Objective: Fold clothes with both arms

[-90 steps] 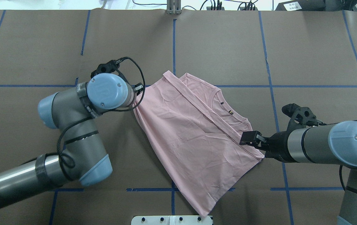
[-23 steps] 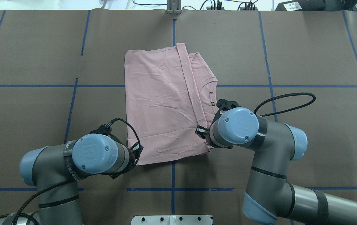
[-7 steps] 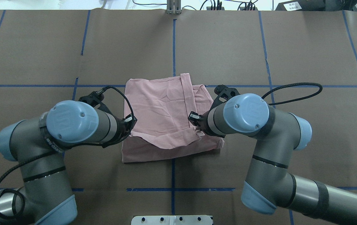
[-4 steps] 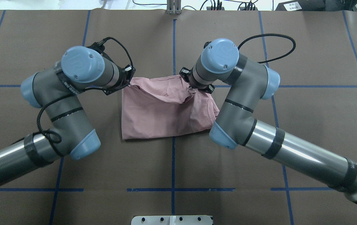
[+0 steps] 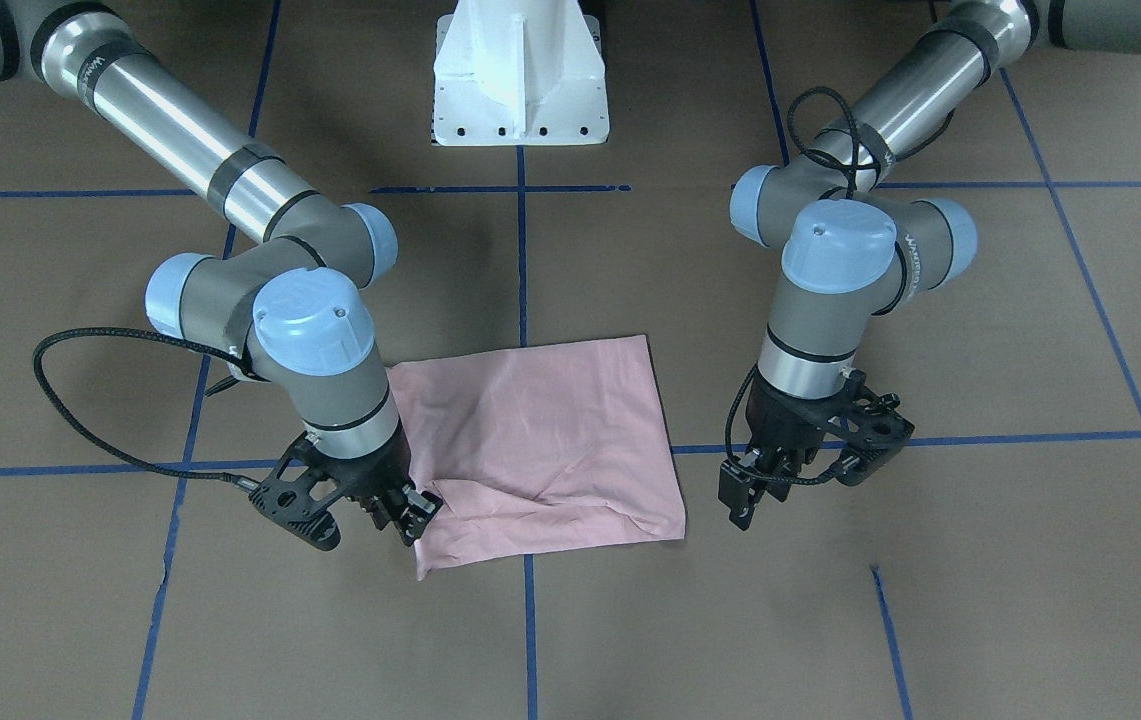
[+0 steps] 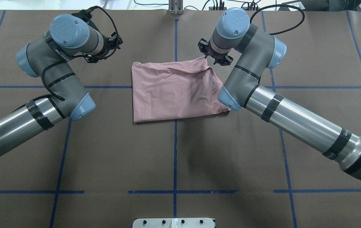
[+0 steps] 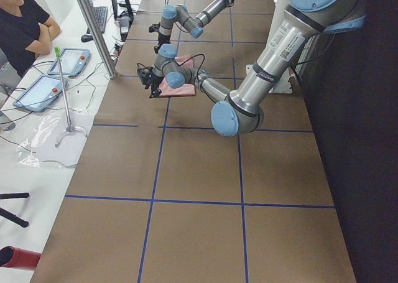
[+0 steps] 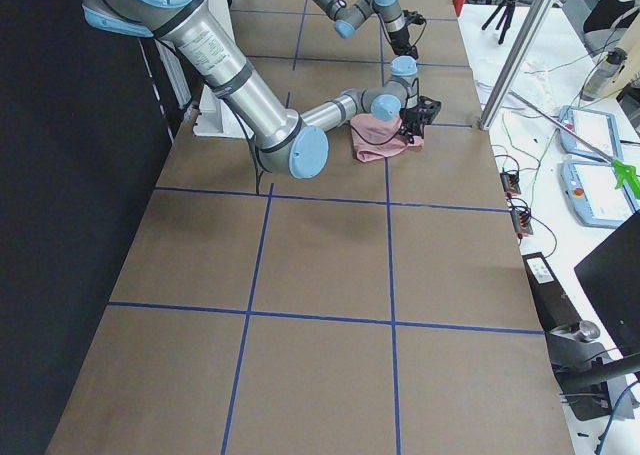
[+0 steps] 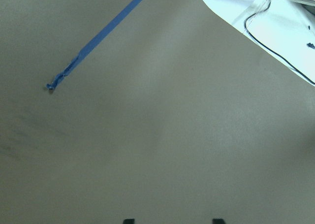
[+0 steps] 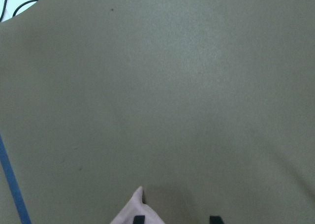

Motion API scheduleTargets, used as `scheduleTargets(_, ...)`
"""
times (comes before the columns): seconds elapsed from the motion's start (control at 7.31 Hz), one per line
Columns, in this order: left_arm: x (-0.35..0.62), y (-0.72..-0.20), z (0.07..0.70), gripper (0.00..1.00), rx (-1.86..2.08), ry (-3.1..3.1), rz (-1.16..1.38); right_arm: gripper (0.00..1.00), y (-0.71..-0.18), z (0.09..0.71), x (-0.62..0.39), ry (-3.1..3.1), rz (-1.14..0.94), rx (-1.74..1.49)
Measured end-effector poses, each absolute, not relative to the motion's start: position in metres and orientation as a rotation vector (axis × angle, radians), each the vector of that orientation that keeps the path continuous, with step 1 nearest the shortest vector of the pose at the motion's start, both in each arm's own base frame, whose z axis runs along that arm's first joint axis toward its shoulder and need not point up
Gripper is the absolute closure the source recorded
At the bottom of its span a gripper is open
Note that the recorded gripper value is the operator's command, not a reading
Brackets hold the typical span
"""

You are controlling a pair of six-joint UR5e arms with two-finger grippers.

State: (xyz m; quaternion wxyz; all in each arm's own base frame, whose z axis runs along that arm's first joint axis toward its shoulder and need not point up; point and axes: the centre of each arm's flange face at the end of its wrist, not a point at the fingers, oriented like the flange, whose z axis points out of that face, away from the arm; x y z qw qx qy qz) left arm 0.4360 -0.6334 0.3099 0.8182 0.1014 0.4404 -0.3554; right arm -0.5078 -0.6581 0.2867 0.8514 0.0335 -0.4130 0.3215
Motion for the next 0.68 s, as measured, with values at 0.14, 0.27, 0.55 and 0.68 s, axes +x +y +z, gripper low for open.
scheduleTargets(0.14, 0.434, -0.635, 0.312, 0.00, 0.220, 0.938, -0.754, 0.00, -0.670, 0.292, -0.494, -0.863, 0.691, 0.072)
scheduleTargets(0.27, 0.429, -0.637, 0.314, 0.00, 0.218, 0.939, -0.733, 0.00, -0.684, 0.294, -0.474, -0.863, 0.694, 0.068)
scheduleTargets(0.55, 0.386, -0.651, 0.322, 0.00, 0.205, 0.945, -0.632, 0.00, -0.724, 0.304, -0.397, -0.851, 0.640, 0.060)
scheduleTargets(0.68, 0.345, -0.656, 0.328, 0.00, 0.223, 0.952, -0.579, 0.00, -0.741, 0.319, -0.347, -0.818, 0.585, 0.076)
